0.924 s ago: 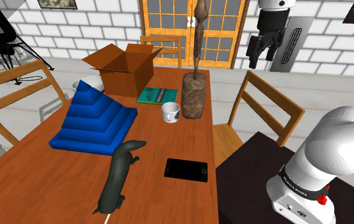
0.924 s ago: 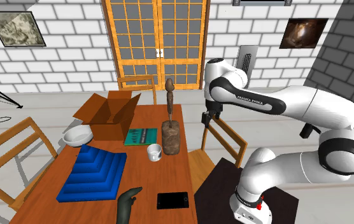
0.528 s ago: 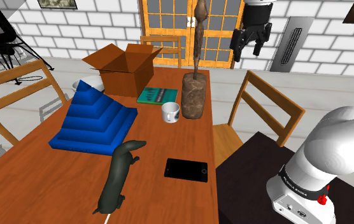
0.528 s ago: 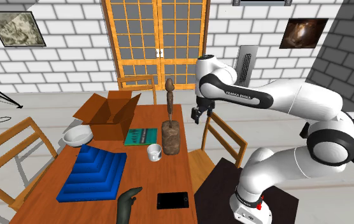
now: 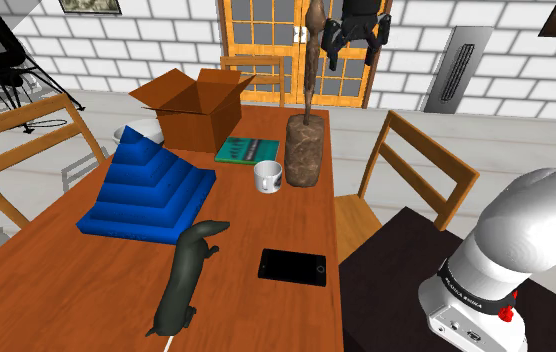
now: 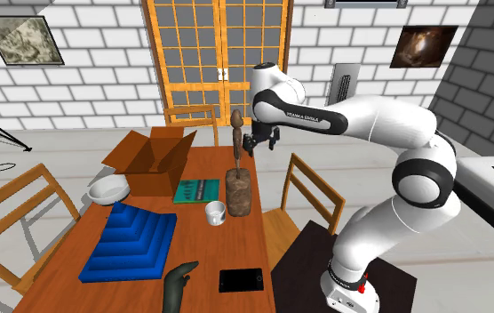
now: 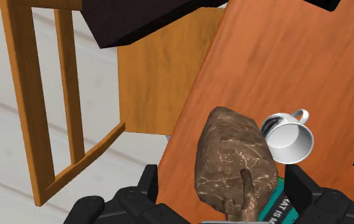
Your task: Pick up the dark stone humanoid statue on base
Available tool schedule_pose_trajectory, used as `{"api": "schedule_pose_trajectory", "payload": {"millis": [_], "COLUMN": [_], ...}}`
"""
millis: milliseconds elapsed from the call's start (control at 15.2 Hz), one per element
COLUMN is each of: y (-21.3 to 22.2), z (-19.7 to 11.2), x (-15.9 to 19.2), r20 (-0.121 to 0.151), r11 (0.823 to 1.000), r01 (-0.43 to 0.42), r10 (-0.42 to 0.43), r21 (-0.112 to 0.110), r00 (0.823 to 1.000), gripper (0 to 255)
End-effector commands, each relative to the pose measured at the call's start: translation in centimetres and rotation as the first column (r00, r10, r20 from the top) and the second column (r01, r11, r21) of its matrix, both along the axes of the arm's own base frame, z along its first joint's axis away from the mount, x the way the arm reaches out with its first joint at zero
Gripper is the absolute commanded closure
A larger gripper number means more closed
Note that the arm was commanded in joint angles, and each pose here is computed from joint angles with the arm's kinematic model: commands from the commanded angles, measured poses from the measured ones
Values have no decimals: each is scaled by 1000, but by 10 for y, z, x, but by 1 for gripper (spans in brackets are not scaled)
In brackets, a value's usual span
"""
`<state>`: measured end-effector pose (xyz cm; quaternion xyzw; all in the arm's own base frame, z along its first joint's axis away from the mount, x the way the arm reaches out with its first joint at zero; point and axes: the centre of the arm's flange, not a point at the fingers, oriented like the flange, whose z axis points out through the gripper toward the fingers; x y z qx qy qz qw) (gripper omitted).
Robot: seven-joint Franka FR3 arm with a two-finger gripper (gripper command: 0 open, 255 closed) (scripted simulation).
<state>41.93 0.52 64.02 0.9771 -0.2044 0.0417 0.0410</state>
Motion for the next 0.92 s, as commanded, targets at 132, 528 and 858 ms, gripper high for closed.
{"api": "schedule_pose_trajectory", "payload": {"millis": [132, 528, 858], "y": [6, 4, 3], "z": [15, 47, 28], "x": [43, 107, 111], "r20": [48, 119, 123], "r11": [995, 967, 965], "r01": [104, 254, 263], "r10": [-104, -253, -262], "r21": [0, 7, 8], "r00": [993, 960, 957], "gripper": [0, 0, 0]}}
